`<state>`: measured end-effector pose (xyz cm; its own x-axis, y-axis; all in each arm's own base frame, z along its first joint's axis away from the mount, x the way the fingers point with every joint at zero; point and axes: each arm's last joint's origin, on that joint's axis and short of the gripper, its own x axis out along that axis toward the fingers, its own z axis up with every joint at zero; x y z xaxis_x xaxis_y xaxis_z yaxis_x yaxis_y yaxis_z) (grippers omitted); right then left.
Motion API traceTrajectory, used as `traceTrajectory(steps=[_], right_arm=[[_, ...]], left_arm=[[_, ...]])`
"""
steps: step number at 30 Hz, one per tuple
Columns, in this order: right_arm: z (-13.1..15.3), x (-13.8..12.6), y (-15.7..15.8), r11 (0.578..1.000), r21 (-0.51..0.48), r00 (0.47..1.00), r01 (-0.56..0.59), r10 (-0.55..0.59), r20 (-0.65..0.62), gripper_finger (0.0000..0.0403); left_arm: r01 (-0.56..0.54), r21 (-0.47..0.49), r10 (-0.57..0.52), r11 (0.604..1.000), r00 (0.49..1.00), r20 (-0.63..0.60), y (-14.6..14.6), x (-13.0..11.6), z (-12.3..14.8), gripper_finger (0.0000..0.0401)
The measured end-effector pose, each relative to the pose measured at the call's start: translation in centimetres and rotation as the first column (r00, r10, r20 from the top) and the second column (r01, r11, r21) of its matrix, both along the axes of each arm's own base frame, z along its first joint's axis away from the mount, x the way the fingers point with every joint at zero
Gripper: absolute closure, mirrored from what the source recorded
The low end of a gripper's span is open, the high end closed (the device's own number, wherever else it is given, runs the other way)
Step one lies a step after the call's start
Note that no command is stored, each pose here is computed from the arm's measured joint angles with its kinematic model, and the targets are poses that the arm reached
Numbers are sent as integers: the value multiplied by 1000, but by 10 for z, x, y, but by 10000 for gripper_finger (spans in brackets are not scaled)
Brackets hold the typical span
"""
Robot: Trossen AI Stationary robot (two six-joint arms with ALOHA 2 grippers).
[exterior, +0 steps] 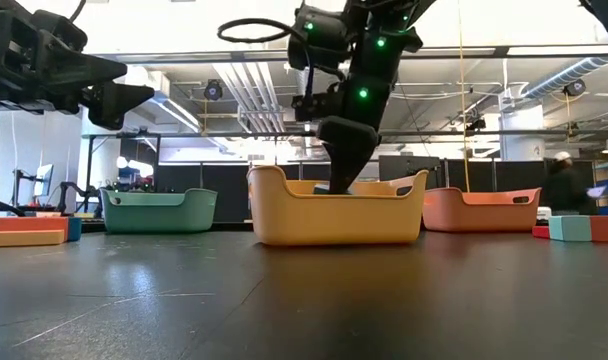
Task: Sort blocks by size
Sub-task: Put the blue thin block into the yellow bin
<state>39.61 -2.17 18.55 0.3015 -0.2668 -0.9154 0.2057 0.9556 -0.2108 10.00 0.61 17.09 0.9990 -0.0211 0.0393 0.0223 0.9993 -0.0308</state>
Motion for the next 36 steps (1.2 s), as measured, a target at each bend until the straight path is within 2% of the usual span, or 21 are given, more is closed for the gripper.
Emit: traceTrajectory(steps=[8,15,23,31,36], right_arm=[[-15,0,-1,1000,8,999,9,-8,-50,282],[-23,-2,-3,1000,8,995,10,-9,-100,261],[-23,-1,-7,1000,10,995,27,-26,-93,279],[-23,-1,-6,999,36,996,19,-16,-93,253],[-23,-1,-5,998,59,996,12,-6,-93,266]], left_arm=[[0,0,0,1000,1000,-1,0,0,0,127],[0,0,0,1000,1000,-2,0,0,0,127],[0,-1,0,1000,1000,-5,0,0,0,127],[0,-1,0,1000,1000,-5,0,0,0,127],[0,-1,0,1000,1000,-5,0,0,0,127]])
